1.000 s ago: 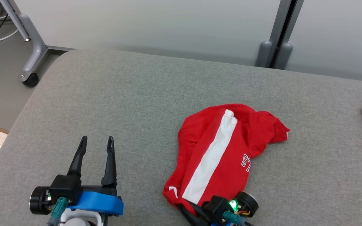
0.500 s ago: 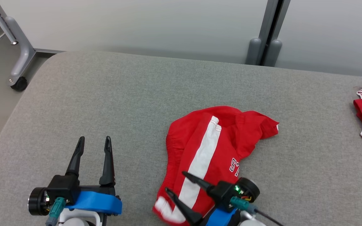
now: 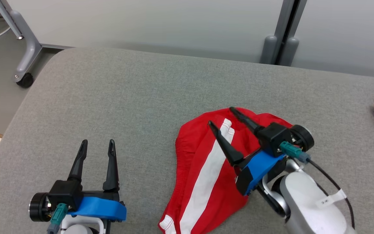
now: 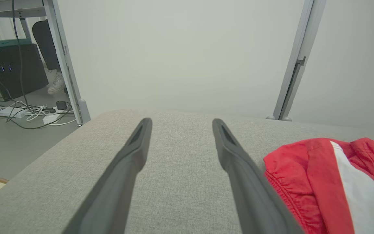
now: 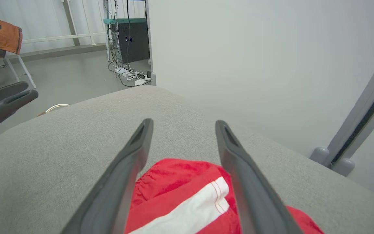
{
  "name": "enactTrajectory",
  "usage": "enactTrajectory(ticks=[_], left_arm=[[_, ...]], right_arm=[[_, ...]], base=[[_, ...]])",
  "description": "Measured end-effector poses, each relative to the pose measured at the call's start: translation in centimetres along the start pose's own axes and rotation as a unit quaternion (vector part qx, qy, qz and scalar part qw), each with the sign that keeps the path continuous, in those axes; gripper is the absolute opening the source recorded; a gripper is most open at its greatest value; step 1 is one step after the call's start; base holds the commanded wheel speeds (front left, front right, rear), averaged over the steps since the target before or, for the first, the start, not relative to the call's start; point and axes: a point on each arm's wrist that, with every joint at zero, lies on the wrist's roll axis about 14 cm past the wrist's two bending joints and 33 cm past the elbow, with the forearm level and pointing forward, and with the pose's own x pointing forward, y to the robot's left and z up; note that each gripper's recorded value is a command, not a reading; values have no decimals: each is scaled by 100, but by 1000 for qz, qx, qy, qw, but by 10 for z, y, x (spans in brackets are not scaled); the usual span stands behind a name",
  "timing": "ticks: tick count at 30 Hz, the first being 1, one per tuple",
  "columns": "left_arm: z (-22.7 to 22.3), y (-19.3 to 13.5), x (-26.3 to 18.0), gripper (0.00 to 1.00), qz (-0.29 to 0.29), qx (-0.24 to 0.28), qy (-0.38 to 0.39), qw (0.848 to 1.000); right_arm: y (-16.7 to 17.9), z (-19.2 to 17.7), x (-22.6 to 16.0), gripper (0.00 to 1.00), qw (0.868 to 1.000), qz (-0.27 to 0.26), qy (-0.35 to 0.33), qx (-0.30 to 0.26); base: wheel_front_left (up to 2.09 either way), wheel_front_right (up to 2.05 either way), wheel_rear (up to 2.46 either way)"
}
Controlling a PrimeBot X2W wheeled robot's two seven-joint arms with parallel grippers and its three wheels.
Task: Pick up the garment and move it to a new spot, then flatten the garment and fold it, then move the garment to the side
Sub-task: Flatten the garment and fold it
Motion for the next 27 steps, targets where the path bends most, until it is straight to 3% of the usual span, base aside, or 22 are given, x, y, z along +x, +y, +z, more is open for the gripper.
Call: enactTrajectory(ticks=[5, 10, 24, 25, 27], left_arm=[[-2, 4, 0, 100, 7, 1, 4, 1000], [-6, 8, 3, 100, 13, 1, 10, 1000], [-10, 10, 9, 100, 26, -9, 19, 999], [-11, 10, 9, 100, 27, -8, 19, 999], [-10, 10, 10, 100, 26, -9, 19, 999]], right_arm=[[-19, -8, 8, 100, 999, -20, 29, -6], [-31, -45, 16, 100, 994, -24, 106, -19], [-28, -122, 18, 100, 977, -19, 210, 22], [-28, -123, 19, 85, 977, -19, 210, 23], [-29, -120, 24, 0, 979, -21, 200, 26]], base=[[0, 0, 0], [0, 0, 0], [0, 0, 0], [0, 0, 0], [0, 0, 0]])
